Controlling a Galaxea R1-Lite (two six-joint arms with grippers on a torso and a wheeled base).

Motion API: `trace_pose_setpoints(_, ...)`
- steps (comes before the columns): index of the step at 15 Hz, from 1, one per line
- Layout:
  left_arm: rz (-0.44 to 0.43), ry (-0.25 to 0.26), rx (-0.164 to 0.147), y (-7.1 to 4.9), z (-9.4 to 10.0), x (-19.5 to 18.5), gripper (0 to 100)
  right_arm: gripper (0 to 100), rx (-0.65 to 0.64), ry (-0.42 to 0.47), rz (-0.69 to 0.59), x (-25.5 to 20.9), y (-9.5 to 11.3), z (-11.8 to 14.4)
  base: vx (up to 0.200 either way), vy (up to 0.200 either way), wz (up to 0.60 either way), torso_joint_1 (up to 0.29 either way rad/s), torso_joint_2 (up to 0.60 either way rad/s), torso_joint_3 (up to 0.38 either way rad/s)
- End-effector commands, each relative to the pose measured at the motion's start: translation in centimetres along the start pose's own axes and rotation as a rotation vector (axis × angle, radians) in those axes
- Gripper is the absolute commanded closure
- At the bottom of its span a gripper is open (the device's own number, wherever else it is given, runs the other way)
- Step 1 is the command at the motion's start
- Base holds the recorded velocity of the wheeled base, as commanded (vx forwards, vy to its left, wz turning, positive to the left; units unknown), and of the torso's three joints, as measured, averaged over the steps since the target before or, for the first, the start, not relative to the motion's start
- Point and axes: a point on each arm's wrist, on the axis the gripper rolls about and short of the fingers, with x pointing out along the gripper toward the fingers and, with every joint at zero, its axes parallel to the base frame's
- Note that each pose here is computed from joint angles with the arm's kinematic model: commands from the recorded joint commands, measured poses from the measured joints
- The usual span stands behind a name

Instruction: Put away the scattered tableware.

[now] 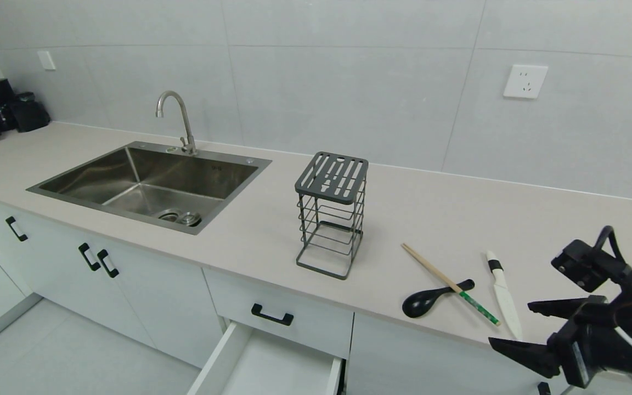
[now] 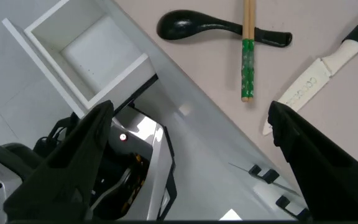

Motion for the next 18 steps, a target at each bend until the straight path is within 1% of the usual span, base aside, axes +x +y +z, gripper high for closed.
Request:
trace_pose_setpoints(1, 0.000, 0.001, 0.000, 0.0, 0.0, 0.0, 0, 0, 0.007, 0.039, 0.007, 2.4, -0.5, 0.2, 0.000, 0.000, 0.00, 0.000, 0.00, 0.000)
trace_pose_setpoints(3, 0.000, 0.001, 0.000, 0.0, 0.0, 0.0, 0, 0, 0.018, 0.069, 0.004, 3.4, -0.7, 0.0, 0.000, 0.000, 0.00, 0.000, 0.00, 0.000)
trace_pose_setpoints(6, 0.000, 0.001, 0.000, 0.0, 0.0, 0.0, 0, 0, 0.036, 0.115, -0.046, 5.2, -1.4, 0.2, 0.000, 0.000, 0.00, 0.000, 0.00, 0.000)
trace_pose_setpoints(10, 0.000, 0.001, 0.000, 0.0, 0.0, 0.0, 0, 0, 0.051, 0.109, -0.093, 7.4, -2.7, 1.3, 0.000, 0.000, 0.00, 0.000, 0.00, 0.000)
trace_pose_setpoints(12, 0.000, 0.001, 0.000, 0.0, 0.0, 0.0, 0, 0, 0.058, 0.121, -0.097, 8.0, -3.0, 1.2, 0.000, 0.000, 0.00, 0.000, 0.00, 0.000)
trace_pose_setpoints(13, 0.000, 0.001, 0.000, 0.0, 0.0, 0.0, 0, 0, 0.062, 0.145, -0.093, 8.9, -3.2, 0.9, 0.000, 0.000, 0.00, 0.000, 0.00, 0.000)
trace_pose_setpoints(18, 0.000, 0.001, 0.000, 0.0, 0.0, 0.0, 0, 0, 0.063, 0.163, -0.125, 10.6, -3.6, 0.5, 0.000, 0.000, 0.00, 0.000, 0.00, 0.000)
